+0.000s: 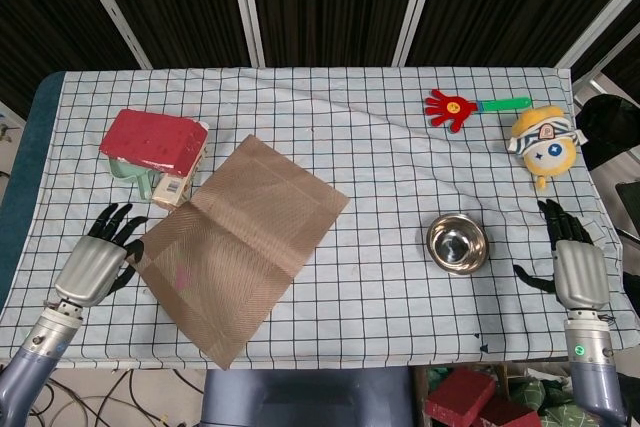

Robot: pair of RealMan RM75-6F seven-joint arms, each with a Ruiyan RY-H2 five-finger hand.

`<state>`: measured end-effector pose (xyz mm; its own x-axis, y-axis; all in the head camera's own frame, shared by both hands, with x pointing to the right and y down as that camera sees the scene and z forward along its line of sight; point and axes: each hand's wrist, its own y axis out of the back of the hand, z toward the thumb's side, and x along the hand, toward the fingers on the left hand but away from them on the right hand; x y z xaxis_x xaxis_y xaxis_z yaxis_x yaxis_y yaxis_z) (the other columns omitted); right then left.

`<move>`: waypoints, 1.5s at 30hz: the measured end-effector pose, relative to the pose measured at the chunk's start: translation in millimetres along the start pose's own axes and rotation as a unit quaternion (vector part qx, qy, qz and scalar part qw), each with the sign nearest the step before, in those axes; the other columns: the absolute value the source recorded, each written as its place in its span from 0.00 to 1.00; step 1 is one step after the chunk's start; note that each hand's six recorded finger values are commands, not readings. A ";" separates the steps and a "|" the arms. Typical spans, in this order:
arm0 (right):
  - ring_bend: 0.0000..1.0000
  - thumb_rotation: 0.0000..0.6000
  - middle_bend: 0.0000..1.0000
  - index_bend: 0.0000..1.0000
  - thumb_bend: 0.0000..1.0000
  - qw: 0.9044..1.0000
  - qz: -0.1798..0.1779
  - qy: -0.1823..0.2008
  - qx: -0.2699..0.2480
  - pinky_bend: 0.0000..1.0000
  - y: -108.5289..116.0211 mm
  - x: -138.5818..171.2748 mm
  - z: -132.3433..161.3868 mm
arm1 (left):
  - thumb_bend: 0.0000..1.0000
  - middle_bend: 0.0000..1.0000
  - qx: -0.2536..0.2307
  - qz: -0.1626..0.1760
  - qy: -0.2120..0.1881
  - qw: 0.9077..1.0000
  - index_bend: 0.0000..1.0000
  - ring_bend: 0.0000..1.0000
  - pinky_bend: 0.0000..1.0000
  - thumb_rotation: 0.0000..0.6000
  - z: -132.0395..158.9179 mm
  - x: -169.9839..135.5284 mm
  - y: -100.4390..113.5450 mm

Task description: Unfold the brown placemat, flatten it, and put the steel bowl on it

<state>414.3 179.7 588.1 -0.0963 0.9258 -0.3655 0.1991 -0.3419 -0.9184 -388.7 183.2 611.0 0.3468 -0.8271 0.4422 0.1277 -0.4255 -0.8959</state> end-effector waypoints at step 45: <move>0.11 1.00 0.06 0.11 0.01 0.981 -0.010 0.170 0.088 0.21 24.9 -52.2 103.9 | 0.00 0.05 -0.089 0.156 0.124 0.976 0.08 0.02 0.03 1.00 -42.3 -43.4 34.8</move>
<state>323.0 106.2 568.5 0.2378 0.9226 -0.3037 0.0252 -0.3184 -0.9476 -438.6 188.8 562.4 0.1055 -0.9805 0.1658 -0.1189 -0.1780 -0.9768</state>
